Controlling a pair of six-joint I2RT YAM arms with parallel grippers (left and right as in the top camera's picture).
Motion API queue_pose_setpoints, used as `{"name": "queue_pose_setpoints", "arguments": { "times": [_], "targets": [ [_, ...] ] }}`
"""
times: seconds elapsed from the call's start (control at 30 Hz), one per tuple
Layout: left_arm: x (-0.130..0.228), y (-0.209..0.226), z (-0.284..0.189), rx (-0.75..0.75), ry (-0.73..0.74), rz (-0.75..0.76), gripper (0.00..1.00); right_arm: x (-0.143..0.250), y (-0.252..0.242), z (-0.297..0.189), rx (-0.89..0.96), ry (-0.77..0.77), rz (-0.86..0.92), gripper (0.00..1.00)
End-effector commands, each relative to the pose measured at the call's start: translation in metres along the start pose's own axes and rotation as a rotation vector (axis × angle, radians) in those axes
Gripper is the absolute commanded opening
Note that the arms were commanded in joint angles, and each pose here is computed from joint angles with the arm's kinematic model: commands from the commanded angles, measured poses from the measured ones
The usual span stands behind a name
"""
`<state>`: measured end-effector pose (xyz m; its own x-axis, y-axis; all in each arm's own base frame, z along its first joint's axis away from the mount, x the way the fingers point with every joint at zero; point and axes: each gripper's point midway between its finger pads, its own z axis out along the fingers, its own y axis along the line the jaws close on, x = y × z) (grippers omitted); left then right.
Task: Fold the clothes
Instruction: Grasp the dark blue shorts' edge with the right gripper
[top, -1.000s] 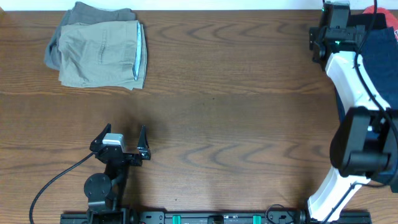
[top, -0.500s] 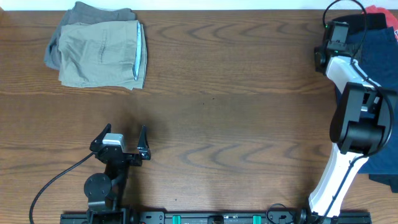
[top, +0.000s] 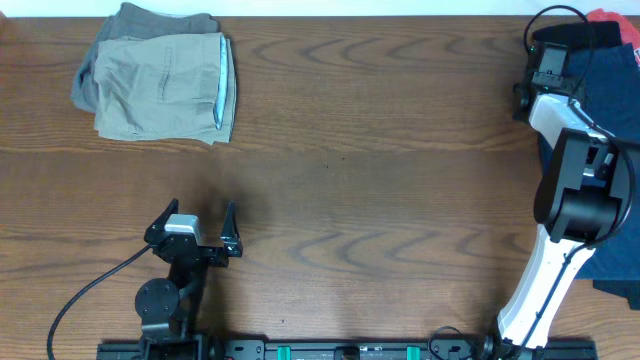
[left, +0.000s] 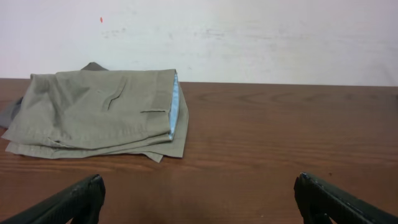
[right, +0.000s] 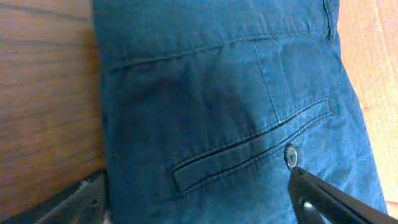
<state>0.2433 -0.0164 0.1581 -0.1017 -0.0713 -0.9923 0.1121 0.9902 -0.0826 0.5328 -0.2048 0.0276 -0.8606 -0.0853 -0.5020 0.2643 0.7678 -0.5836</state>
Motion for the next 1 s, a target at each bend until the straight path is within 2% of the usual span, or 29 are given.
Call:
{"name": "queue_pose_setpoints", "arguments": {
  "times": [0.0, 0.13, 0.43, 0.57, 0.8, 0.97],
  "targets": [
    [0.015, 0.002, 0.002, -0.004, 0.036, -0.001, 0.98, 0.012, 0.002, 0.015, 0.005, 0.034, -0.015, 0.85],
    [0.015, 0.002, 0.002, -0.004, 0.036, -0.001, 0.98, 0.012, 0.005, 0.017, -0.028, 0.026, 0.002, 0.70],
    [0.015, 0.002, 0.002, -0.005, 0.036, -0.001, 0.98, 0.011, 0.005, 0.016, -0.027, 0.025, 0.110, 0.16],
    [0.015, 0.002, 0.002, -0.005, 0.036, -0.001, 0.98, 0.010, -0.003, 0.013, 0.012, 0.029, 0.154, 0.03],
    [0.015, 0.002, 0.002, -0.005, 0.036, -0.001, 0.98, 0.004, -0.040, -0.007, 0.150, 0.030, 0.278, 0.01],
    [0.015, 0.002, 0.002, -0.005, 0.036, -0.001, 0.98, -0.009, -0.061, -0.032, 0.160, 0.005, 0.382, 0.01]
  ]
}}
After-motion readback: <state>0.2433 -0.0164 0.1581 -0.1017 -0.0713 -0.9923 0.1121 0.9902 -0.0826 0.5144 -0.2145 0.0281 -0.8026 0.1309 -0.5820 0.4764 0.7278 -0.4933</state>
